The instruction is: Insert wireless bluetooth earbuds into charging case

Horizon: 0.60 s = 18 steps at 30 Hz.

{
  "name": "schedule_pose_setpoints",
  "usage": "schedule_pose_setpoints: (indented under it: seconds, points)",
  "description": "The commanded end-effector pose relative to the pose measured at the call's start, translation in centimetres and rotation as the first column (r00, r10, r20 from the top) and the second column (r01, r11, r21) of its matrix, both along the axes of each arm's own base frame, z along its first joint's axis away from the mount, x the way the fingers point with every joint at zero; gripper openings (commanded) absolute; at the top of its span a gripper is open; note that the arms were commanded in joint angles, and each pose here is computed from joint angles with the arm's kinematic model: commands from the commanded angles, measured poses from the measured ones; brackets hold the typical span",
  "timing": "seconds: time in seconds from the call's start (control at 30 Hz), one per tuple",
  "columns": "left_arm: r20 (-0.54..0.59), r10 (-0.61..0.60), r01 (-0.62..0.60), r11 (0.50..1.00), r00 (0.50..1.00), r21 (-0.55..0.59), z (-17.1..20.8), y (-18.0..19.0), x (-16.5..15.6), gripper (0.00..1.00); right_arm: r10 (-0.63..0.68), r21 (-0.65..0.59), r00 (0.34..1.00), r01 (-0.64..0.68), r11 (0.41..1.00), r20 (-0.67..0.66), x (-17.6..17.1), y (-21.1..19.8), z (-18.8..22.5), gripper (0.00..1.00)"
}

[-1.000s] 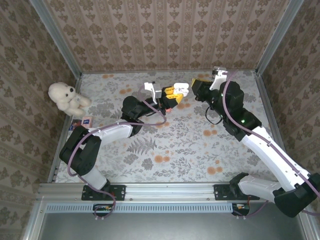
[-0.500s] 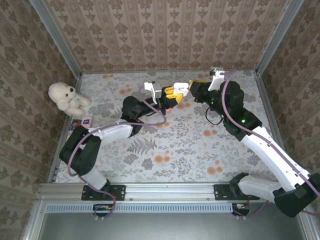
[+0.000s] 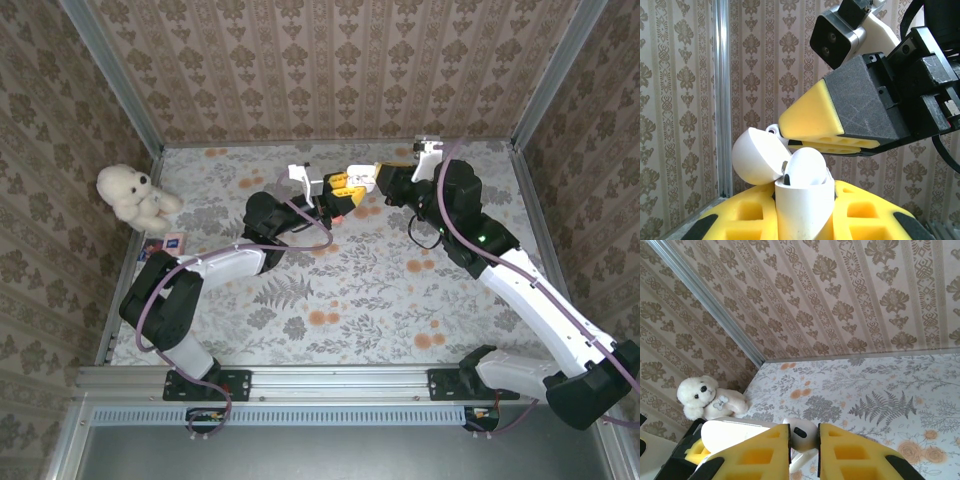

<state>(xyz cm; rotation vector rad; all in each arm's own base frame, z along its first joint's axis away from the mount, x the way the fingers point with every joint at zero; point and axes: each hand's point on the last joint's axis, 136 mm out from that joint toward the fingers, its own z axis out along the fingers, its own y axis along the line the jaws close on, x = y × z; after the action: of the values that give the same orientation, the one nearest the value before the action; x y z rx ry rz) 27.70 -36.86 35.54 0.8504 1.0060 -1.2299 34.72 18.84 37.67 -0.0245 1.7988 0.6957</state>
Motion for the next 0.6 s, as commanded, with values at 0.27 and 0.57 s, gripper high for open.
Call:
schedule_pose_setpoints:
  seconds: [0.27,0.57]
  points:
    - [0.036,0.006,-0.005,1.0,0.999,-0.019,0.9,-0.1,0.1,0.0,0.072,-0.042,0.997,-0.07,0.997,0.035,-1.4,1.2,1.1,0.17]
    - [0.031,0.002,-0.002,1.0,1.0,-0.015,0.7,-0.3,0.2,0.0,0.055,-0.069,0.997,-0.051,0.996,0.05,-1.7,0.6,1.1,0.16]
